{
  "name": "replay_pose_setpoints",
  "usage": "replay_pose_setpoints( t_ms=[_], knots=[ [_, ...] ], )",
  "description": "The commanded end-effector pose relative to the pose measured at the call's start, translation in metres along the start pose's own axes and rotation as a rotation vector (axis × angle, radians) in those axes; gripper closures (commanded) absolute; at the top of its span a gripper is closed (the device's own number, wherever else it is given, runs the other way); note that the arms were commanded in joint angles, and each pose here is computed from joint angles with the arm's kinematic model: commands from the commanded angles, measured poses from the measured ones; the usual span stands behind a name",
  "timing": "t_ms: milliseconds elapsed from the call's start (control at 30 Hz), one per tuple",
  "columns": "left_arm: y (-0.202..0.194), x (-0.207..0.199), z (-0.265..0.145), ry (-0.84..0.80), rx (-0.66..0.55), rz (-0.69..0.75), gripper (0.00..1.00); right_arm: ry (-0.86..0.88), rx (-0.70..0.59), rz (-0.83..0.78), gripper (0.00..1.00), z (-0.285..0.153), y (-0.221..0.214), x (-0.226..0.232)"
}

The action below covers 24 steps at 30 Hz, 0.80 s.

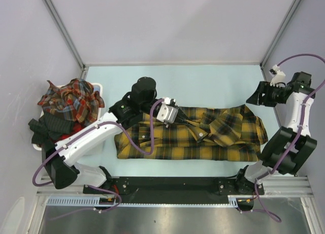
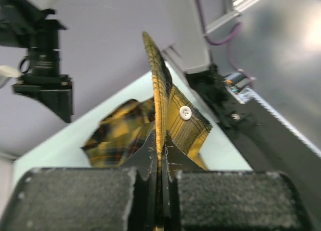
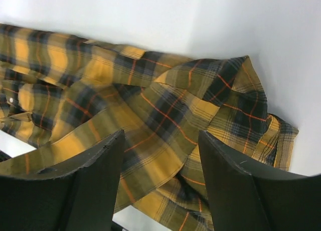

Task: Fold and stack the long sleeve shirts
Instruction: Fold the shirt

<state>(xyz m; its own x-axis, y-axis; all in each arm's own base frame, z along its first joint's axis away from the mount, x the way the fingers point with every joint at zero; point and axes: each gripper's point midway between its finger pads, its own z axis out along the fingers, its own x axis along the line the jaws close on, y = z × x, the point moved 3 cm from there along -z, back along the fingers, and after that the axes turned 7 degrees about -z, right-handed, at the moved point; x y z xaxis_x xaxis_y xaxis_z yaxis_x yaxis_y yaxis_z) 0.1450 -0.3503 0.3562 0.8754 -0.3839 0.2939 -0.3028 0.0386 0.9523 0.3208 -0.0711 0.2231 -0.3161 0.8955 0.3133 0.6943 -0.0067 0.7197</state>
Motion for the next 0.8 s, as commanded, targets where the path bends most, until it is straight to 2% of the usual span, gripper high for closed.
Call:
replay_pose_setpoints(
  t_ms=[0,167,333,600,767],
  knots=[
    [0.043,-0.030,-0.012,-0.167,-0.073,0.008,1.00,-0.026,0.053,0.000,0.37,0.014,-0.006,-0.024],
    [0.047,-0.053,-0.023,-0.186,-0.069,0.025,0.99,-0.035,0.088,0.121,0.39,0.041,-0.020,-0.045],
    [0.039,-0.072,-0.029,-0.198,-0.053,-0.023,0.98,-0.034,0.091,0.241,0.35,0.065,-0.028,-0.071],
    [0.035,-0.081,-0.033,-0.206,-0.030,-0.078,0.97,0.021,0.098,0.412,0.35,0.104,-0.039,-0.096],
    [0.031,-0.080,-0.034,-0.190,-0.003,-0.099,0.98,0.065,0.062,0.464,0.38,0.111,-0.030,-0.099]
  ],
)
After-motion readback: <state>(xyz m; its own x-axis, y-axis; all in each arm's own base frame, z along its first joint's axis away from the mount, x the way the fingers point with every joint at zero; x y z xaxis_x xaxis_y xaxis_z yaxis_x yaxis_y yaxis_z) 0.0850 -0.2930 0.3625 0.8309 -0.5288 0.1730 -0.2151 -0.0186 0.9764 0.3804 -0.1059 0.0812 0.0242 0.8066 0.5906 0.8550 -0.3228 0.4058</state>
